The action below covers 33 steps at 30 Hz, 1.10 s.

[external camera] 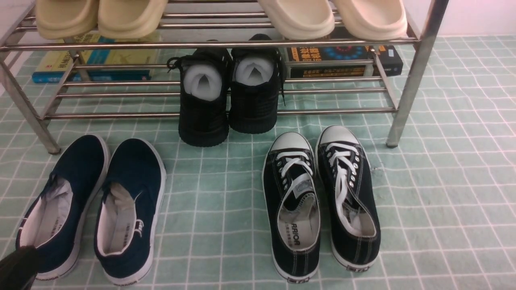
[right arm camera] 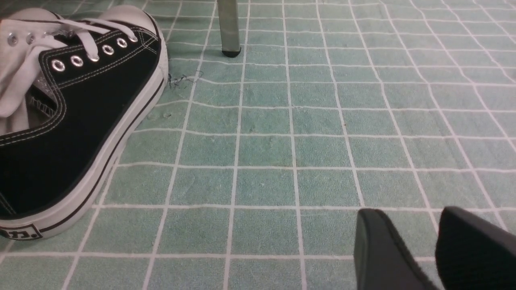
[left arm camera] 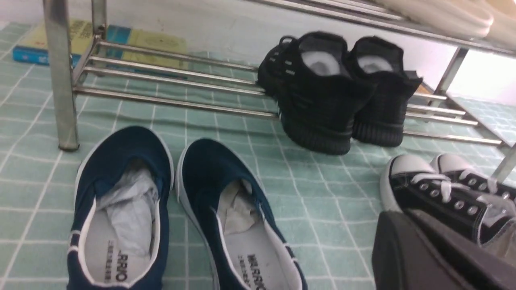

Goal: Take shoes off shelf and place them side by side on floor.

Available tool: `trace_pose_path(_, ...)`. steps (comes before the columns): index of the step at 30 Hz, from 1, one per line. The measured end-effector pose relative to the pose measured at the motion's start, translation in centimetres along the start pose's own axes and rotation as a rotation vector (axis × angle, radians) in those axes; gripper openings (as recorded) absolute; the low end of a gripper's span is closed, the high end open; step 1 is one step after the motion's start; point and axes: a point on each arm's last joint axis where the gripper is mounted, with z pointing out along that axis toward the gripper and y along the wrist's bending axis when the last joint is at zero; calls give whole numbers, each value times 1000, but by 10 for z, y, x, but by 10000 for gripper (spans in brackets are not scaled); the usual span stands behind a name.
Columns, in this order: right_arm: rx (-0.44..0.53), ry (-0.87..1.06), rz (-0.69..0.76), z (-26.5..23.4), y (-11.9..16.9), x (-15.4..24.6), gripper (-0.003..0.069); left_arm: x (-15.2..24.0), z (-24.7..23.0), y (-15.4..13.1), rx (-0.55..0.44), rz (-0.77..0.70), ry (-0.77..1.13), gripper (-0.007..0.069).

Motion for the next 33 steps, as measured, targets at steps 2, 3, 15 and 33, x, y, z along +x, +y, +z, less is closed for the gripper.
trace_pose_path(2, 0, 0, 0, 0, 0, 0, 237, 6, 4, 2, -12, 4, 34, 10)
trace_pose_path(3, 0, 0, 0, 0, 0, 0, 237, 8, 6, 3, -19, 13, 45, 11)
trace_pose_path(15, 0, 0, 0, 0, 0, 0, 237, 40, 14, 26, -179, 157, 104, 19)
trace_pose_path(33, 0, 0, 0, 0, 0, 0, 237, 63, 18, 35, -220, 136, 151, 33)
